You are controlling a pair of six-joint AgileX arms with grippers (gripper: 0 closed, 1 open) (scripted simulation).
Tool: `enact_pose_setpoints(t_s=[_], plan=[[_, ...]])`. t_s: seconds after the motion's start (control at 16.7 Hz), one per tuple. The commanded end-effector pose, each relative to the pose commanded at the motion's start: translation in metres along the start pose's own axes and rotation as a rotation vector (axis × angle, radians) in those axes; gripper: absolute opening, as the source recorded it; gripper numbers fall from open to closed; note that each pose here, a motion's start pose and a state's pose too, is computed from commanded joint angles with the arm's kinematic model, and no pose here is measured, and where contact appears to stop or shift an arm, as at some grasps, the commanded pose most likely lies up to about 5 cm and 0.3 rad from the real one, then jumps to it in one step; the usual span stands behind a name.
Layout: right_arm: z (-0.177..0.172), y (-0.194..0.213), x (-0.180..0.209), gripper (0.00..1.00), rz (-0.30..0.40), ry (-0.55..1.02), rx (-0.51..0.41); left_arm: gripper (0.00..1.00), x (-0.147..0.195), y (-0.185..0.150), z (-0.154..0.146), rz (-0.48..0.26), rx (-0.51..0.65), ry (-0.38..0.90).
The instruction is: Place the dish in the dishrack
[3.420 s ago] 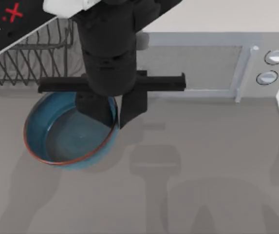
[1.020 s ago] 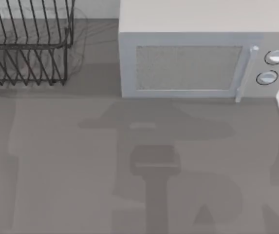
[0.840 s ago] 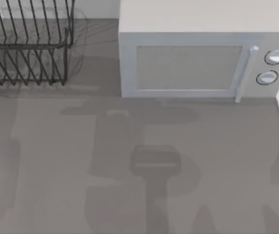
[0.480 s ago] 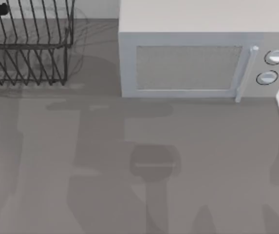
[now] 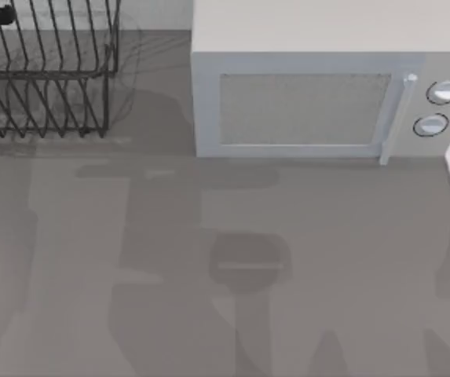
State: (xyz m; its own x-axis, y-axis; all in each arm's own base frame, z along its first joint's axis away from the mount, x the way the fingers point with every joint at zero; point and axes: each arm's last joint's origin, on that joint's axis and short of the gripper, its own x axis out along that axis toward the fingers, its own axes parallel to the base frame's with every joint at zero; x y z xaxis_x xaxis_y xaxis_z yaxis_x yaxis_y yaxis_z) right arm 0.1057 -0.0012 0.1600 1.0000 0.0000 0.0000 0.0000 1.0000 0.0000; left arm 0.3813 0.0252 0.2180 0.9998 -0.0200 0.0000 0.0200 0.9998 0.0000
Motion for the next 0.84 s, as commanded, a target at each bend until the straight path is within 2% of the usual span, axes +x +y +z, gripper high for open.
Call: enact_pose_setpoints(t_s=[0.48,0.84], plan=[[0.0000,0.0000,0.0000,1.00,0.000,0.000,0.000,0.98,0.0000,0.0000,0.0000,0.000,0.000,0.000],[0.0000,0.0000,0.0000,1.00,0.000,0.000,0.000,1.00,0.0000,0.0000,0.0000,0.000,0.000,0.000]])
